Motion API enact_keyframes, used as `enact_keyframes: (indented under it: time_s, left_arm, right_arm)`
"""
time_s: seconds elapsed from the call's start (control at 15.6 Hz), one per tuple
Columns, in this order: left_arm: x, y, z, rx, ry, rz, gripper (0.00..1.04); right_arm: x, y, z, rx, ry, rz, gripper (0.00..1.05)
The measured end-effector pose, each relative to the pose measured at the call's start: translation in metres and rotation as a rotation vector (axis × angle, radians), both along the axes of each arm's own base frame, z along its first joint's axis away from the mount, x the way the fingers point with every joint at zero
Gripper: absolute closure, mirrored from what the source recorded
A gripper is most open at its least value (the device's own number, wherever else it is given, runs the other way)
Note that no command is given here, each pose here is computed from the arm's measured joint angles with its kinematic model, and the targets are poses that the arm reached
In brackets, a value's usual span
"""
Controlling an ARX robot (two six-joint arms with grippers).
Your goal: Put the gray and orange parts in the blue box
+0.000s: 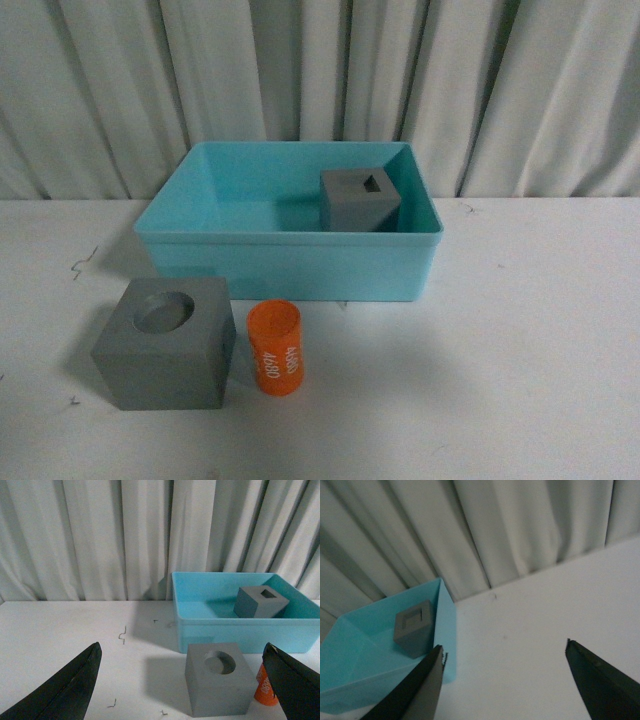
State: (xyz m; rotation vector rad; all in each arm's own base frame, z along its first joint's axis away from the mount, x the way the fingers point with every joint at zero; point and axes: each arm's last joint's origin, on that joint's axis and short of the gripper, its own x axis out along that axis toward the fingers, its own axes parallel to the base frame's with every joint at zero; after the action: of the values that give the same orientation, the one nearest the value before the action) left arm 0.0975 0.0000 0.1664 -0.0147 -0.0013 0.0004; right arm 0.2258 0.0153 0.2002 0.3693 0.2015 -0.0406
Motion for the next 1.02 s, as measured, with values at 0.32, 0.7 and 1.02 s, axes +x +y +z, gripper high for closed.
enact_keyframes:
  time_s: [0.32,0.7,1.02]
  left_arm:
    - [0.0,0.0,0.0,0.0,0.001,0.001,0.07]
    - [0.0,0.0,0.0,0.0,0.001,0.001,0.07]
    - [0.0,0.0,0.0,0.0,0.001,0.001,0.07]
  right_arm:
    - [-0.045,-0.016,-0.013,-0.34,-0.178,0.03,0.86]
    - [-0.081,-0.015,-0.024,-0.362,-0.2,0.038,1.03]
    - [-0.096,-0.015,-0.031,-0.364,-0.216,0.035,1.03]
